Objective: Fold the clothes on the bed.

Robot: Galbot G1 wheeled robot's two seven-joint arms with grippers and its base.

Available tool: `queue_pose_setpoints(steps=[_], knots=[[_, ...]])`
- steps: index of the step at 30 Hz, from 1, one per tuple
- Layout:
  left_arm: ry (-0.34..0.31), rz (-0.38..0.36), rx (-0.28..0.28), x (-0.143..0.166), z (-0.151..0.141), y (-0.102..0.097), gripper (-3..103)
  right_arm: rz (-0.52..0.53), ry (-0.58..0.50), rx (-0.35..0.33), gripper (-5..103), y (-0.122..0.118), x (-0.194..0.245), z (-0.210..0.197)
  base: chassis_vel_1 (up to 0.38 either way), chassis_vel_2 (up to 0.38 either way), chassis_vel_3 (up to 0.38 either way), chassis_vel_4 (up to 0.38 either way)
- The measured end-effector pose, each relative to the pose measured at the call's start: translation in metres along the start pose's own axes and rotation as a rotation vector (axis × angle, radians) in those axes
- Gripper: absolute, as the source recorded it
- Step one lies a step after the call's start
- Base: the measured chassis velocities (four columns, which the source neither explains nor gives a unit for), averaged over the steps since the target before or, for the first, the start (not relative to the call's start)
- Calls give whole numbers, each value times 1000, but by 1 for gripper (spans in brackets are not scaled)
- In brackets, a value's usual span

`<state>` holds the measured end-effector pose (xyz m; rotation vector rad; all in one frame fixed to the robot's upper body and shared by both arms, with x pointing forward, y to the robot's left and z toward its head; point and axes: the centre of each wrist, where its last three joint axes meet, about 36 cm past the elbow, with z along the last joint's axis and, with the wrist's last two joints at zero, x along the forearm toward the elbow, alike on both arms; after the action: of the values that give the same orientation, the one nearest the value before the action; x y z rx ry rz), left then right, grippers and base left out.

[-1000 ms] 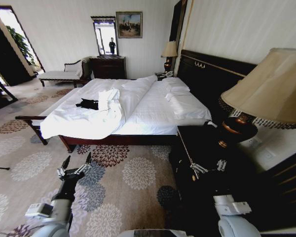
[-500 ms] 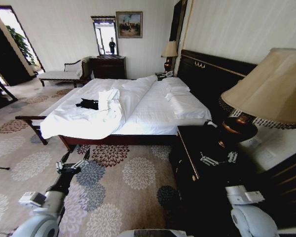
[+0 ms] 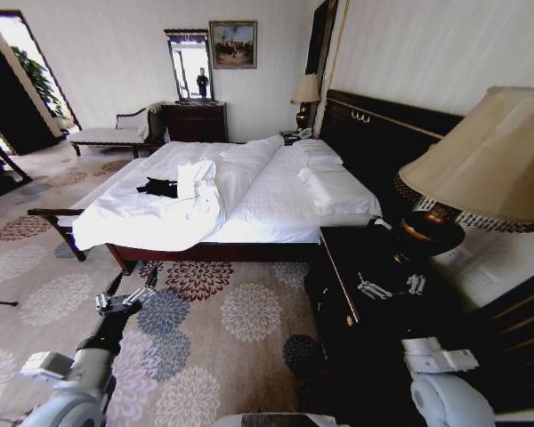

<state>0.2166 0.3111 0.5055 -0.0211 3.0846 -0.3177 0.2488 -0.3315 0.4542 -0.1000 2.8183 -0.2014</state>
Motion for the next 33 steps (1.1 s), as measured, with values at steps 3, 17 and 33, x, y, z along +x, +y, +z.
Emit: queue_pose_setpoints(steps=[3, 17, 33], knots=[[-3, 0, -7, 1, 1, -3, 100, 13, -1, -12, 100, 3, 0, 1, 0, 0, 0, 0], [-7, -18, -10, 5, 7, -6, 100, 14, 1, -2, 100, 6, 1, 5, 0, 0, 0, 0], [-39, -23, 55, 2, 18, -2, 100, -14, 108, -1, 100, 6, 10, 21, -32, 34, 36, -37]])
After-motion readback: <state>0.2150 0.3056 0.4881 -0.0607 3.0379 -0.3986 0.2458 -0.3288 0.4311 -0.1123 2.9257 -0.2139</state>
